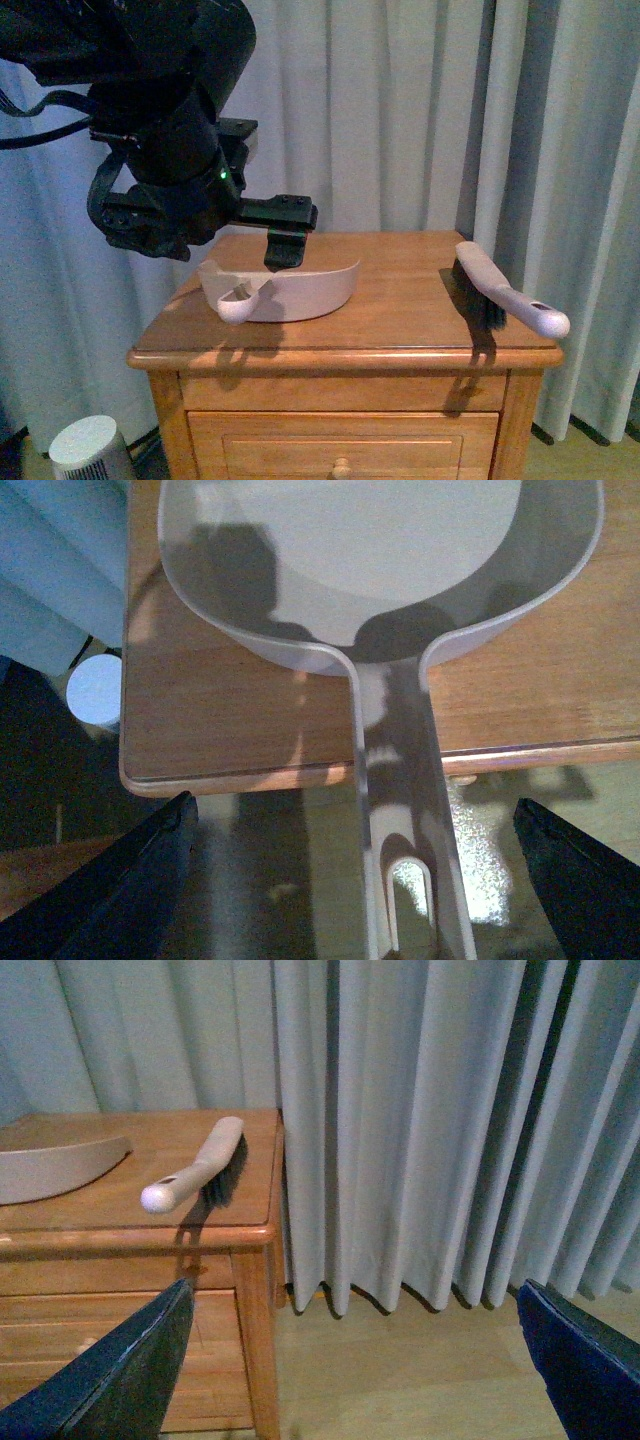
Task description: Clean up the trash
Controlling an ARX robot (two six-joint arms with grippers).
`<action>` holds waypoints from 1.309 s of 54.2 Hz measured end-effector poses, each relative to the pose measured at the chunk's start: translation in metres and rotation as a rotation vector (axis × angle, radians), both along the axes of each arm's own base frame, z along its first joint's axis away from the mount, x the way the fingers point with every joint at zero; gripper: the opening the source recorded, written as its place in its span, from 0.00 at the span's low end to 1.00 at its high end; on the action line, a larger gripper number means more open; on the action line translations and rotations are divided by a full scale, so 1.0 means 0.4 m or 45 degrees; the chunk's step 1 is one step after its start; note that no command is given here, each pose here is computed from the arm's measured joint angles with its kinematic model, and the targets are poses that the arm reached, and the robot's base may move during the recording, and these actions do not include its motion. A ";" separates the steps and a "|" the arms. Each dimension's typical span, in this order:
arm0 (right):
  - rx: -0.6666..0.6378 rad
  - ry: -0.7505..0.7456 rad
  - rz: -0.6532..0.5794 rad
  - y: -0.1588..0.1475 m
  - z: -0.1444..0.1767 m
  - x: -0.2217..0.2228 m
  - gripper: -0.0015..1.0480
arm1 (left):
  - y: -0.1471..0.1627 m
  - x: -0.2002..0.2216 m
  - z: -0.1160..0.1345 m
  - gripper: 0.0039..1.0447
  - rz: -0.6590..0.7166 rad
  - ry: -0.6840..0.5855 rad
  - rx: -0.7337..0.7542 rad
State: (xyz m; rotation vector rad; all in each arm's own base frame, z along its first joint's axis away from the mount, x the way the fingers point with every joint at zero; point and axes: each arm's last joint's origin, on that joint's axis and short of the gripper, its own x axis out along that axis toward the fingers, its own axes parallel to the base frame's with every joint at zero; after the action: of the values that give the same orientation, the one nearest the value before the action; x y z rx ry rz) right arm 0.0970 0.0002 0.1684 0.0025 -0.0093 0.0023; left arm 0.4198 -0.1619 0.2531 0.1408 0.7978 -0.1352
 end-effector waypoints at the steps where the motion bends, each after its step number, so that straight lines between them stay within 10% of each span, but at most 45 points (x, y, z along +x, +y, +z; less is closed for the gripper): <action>1: 0.000 0.000 0.000 0.000 0.000 0.000 0.93 | 0.000 0.001 -0.002 0.93 0.001 0.002 0.002; 54: 0.000 0.000 0.000 0.000 0.000 0.000 0.93 | -0.016 0.075 -0.121 0.92 -0.016 0.061 0.083; 71: 0.000 0.000 0.000 0.000 0.000 0.000 0.93 | -0.015 0.076 -0.126 0.45 -0.021 0.053 0.093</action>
State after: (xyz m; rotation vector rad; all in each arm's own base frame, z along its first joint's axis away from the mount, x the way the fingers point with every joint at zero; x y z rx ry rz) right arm 0.0970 0.0002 0.1684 0.0025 -0.0093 0.0023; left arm 0.4504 -0.1677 0.2025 0.2142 0.8435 -0.1251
